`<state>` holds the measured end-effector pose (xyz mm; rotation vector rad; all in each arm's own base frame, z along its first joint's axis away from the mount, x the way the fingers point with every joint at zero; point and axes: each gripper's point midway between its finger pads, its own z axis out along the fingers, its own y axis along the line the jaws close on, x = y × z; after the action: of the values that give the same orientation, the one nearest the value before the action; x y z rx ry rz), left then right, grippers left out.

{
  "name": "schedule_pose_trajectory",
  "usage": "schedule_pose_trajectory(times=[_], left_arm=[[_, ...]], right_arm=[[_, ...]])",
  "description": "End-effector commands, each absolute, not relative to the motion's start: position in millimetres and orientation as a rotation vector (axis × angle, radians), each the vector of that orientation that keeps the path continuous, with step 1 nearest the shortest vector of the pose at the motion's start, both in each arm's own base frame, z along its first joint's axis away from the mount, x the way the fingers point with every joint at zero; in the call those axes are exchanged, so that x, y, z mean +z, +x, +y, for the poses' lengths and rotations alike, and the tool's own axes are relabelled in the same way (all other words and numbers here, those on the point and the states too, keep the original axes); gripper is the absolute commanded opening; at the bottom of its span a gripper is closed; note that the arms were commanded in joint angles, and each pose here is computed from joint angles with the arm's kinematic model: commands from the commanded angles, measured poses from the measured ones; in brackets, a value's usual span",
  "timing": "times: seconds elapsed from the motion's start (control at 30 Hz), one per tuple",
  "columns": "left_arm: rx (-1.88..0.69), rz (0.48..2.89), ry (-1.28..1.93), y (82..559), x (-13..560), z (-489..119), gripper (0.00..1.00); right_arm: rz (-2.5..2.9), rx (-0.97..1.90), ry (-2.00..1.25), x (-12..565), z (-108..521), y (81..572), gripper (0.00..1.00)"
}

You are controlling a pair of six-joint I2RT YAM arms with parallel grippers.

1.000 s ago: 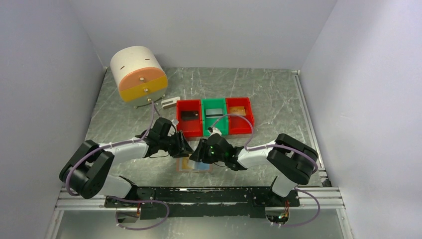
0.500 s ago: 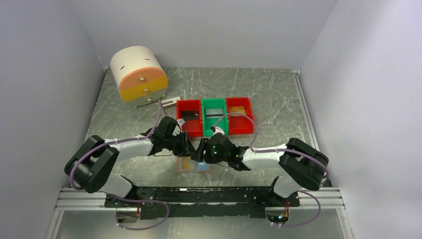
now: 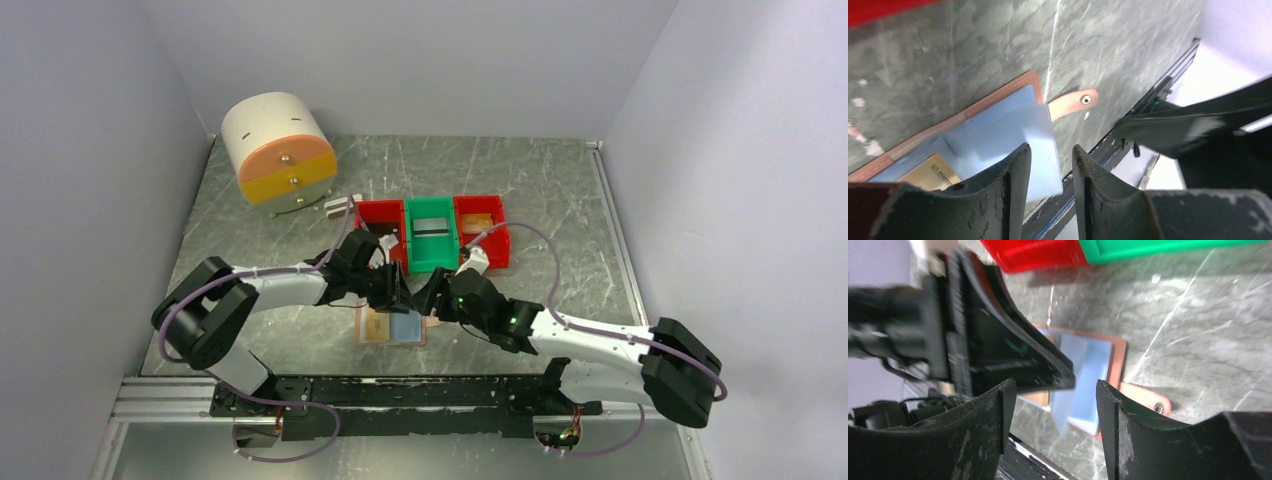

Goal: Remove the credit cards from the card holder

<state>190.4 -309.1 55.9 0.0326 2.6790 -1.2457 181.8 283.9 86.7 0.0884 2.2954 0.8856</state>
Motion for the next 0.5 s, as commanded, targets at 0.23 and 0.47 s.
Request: schedule_pose_trajectory(times=[0.23,0.47], left_arm=[[-1.042,2.643,0.084,191.9,70.8,-306.3,0.47],[-0.830,2.480,-0.139,210.0,99.6,-259.7,0.67]], right_arm=[[2.126,0.831,0.281,110.8,251.3,202.8,0.63],[2.102,0.851,0.369,116.3,250.6,207.5,0.72]])
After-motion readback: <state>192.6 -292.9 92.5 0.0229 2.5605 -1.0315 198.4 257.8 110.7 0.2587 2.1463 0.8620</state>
